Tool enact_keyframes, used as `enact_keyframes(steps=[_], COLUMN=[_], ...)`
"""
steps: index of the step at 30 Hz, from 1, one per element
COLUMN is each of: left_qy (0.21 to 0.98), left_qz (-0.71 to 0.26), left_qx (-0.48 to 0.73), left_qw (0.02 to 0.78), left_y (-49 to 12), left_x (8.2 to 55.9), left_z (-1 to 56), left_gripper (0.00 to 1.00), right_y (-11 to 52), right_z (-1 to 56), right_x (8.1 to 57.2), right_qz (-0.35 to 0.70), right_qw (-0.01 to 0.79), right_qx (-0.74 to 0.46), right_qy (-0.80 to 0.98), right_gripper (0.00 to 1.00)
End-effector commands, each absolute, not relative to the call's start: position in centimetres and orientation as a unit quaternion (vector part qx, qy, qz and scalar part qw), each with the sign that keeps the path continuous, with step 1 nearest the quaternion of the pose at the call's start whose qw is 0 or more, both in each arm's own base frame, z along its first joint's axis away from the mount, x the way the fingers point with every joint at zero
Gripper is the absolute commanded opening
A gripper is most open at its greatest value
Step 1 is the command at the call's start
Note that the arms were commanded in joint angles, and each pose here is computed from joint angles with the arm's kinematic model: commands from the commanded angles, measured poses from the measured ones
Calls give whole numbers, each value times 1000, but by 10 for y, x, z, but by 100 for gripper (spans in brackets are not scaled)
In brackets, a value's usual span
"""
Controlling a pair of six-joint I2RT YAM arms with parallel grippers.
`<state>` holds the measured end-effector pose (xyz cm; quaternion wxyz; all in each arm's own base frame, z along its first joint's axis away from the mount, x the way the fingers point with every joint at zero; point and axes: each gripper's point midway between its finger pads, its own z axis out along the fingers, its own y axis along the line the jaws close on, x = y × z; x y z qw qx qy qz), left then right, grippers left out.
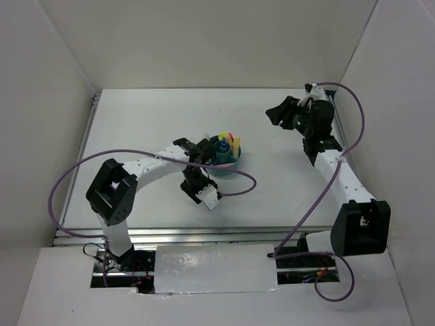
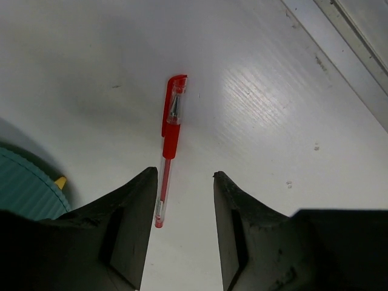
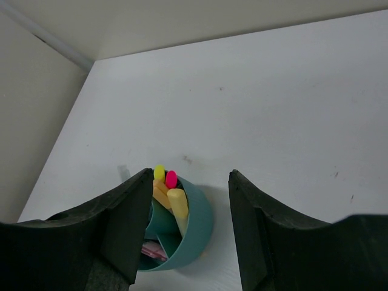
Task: Sort the stationery into containers
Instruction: Pick up the pen from the center of the board.
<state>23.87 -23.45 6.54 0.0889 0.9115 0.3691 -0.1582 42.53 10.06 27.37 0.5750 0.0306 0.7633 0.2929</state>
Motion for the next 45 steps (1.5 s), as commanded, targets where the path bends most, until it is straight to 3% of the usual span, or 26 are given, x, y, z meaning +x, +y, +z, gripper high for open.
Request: enact_keyframes(steps=[1, 20, 28, 32, 33, 35, 40, 43, 44, 45], left_qy=[366, 379, 396, 400, 407, 402, 410, 442, 489, 472], left_qz=[-125, -108, -130, -206, -209, -214, -268, -316, -339, -353], left_qx=[919, 918, 908, 886, 878, 873, 820, 749, 702, 679], left_qw=[77, 55, 49, 116, 140, 177, 295, 380, 391, 438], left_y=[-237, -234, -235, -263, -273, -284, -318, -325, -317, -323], left_x=[250, 243, 232, 227, 235, 239, 249, 267, 278, 292], left_z=[65, 6, -2, 38, 54, 81, 174, 235, 246, 270], left_gripper=[54, 42, 25, 20, 9, 0, 0, 0, 0, 0], right_y=[98, 95, 97, 99, 100, 102, 106, 109, 109, 110], right_z=[305, 300, 295, 295, 296, 294, 295, 296, 295, 296], right_x=[414, 416, 417, 419, 420, 421, 425, 429, 432, 433], right_qz=[304, 304, 303, 302, 303, 303, 304, 307, 307, 308], right_qw=[597, 597, 594, 594, 594, 592, 589, 586, 586, 585], right_qx=[20, 17, 11, 8, 5, 1, -6, -10, -10, -11], right_qy=[742, 742, 746, 746, 746, 747, 748, 750, 750, 750], right_gripper=[60, 59, 59, 58, 58, 58, 58, 58, 58, 58])
